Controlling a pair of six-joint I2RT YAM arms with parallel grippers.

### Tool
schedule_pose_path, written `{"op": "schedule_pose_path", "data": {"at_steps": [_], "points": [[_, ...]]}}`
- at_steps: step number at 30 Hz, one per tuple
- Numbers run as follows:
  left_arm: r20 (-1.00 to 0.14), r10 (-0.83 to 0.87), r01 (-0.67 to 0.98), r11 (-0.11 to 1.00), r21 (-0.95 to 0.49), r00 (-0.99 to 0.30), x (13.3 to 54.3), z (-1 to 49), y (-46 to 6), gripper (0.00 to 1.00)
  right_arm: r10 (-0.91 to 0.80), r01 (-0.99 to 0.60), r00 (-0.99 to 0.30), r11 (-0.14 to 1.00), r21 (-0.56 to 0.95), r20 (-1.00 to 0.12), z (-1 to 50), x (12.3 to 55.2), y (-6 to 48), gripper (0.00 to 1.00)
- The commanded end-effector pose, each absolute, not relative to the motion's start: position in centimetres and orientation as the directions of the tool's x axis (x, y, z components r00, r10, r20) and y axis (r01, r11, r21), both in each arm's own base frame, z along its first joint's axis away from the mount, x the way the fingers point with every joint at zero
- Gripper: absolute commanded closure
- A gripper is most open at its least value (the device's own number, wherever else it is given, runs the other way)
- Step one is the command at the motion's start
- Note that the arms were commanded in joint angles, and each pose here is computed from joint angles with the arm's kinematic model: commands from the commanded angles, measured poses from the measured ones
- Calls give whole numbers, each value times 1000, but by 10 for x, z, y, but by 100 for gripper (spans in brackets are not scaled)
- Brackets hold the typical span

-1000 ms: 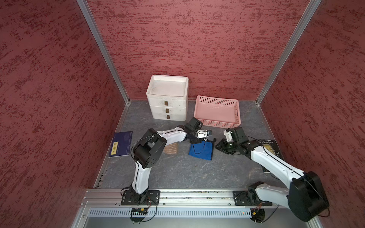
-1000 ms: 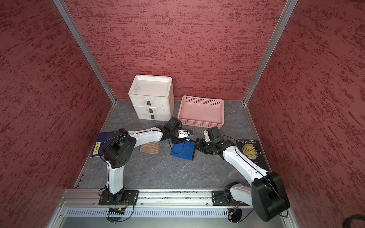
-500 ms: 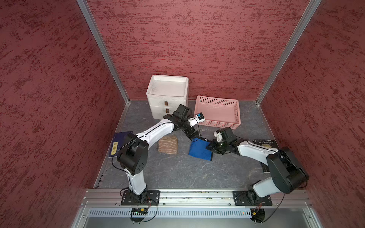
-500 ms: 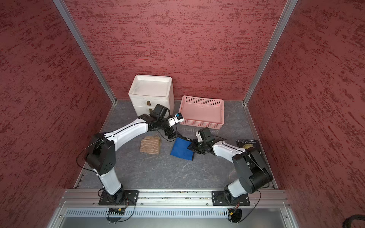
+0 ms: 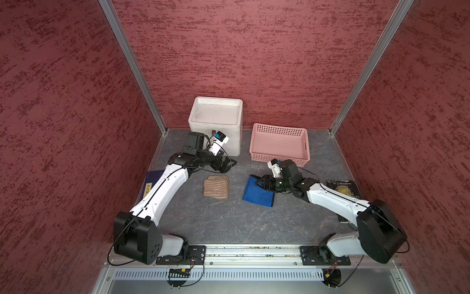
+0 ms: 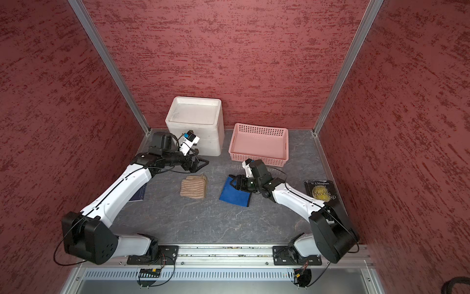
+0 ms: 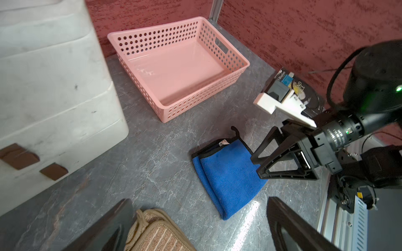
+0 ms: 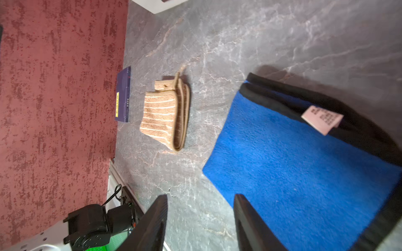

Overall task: Fold the square dishcloth
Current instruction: Smooth out the cleaning item at the center of the board.

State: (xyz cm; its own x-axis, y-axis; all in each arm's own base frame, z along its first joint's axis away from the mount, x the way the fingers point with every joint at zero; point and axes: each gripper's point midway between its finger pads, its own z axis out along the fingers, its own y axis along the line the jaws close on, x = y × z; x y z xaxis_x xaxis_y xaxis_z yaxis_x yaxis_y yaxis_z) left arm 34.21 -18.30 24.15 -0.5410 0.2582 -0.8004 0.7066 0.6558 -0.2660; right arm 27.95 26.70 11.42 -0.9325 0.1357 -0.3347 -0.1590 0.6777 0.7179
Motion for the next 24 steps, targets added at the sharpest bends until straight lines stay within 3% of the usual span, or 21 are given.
{"op": "schedule_pose_path", "data": {"at_steps": [1, 7, 17, 24], "points": [[-767, 192, 649, 677, -348, -612, 345, 225, -170, 0, 136, -136, -939, 696, 705, -316, 79, 279, 266, 46], [-725, 160, 571, 735, -366, -670, 346, 195, -145, 0, 158, -81, -947, 725, 684, -279, 35, 273, 257, 44], [-691, 173, 530, 775, -345, -702, 347, 168, -130, 0, 133, -258, -885, 656, 709, -446, 141, 291, 282, 36], [-683, 203, 520, 801, -296, -701, 343, 161, -115, 0, 114, -227, -903, 693, 685, -415, 100, 330, 298, 37]]}}
